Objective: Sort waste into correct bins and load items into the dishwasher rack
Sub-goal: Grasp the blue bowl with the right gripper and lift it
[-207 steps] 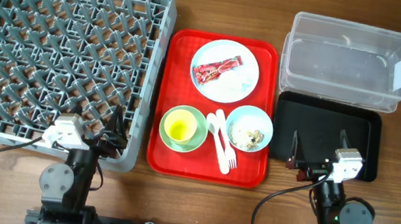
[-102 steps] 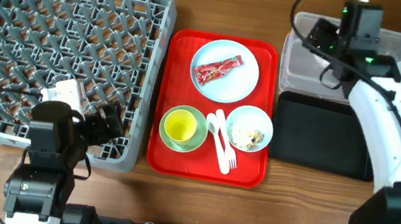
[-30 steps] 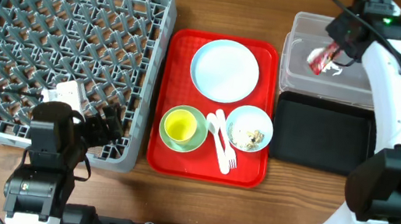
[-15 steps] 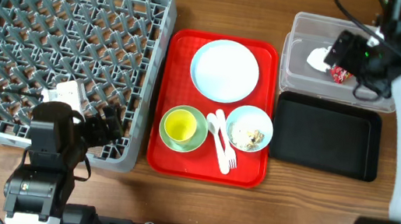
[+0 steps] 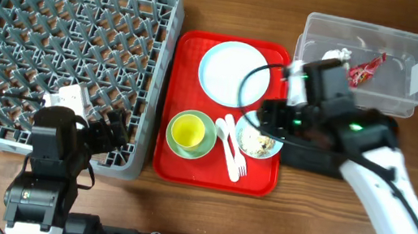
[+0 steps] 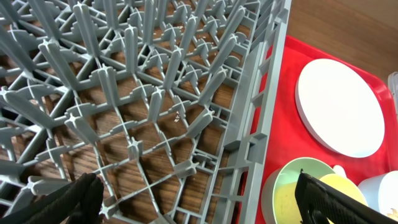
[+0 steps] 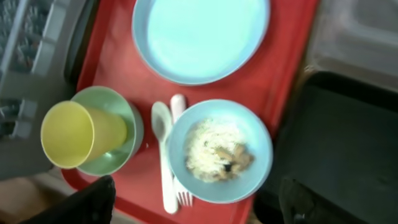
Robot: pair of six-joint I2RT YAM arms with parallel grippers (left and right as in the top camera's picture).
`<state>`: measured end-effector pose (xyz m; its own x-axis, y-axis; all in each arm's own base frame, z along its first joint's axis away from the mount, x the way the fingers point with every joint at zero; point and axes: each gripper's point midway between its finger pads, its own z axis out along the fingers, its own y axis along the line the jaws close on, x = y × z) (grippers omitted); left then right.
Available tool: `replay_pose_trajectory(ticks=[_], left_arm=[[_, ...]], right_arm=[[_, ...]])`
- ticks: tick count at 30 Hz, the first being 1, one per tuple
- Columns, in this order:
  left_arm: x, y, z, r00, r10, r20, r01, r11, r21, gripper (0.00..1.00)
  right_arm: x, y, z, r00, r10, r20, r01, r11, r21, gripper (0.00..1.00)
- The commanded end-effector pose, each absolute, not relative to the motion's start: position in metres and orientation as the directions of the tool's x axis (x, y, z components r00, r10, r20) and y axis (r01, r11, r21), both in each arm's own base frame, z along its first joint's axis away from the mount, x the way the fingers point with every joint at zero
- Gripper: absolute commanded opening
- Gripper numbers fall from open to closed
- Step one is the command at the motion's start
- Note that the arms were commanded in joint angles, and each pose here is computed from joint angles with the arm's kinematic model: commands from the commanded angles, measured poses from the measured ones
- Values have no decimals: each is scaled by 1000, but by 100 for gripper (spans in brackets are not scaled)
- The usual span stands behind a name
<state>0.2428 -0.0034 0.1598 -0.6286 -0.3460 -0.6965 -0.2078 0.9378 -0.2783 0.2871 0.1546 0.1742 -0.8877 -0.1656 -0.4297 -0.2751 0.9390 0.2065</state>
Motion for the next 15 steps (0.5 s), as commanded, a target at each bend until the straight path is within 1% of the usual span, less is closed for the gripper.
replay_pose_trajectory(ticks=[1,3,4,7,11,14,15], left_arm=[[245,-1,169,-610,-343,-715,-209,939,-273,100],[245,-1,169,-610,-343,-715,-209,939,-273,100],[245,-1,169,-609,-343,-715,-209,939,-273,100],[245,-1,169,-610,-343,-714,-209,939,-273,100],[245,-1,169,-610,-343,-715,-209,939,-273,100],[245,-1,168,-612,-343,-712,-210,939,-272,100],[245,-1,168,-612,-343,-712,-210,939,-272,100]], right_arm=[[284,181,134,-930,-176,-324,-251,945,208,79],[284,190,113,-946,-174,-272,-233,952,200,78],[284,197,98,-952,-187,-243,-236,952,193,75],[286,207,64,-972,-158,-174,-190,964,185,71],[291,209,32,-990,-89,-112,-107,980,169,55],[291,209,13,-997,-43,-72,-54,986,156,37],[290,208,9,-998,-26,-62,-35,988,148,33]])
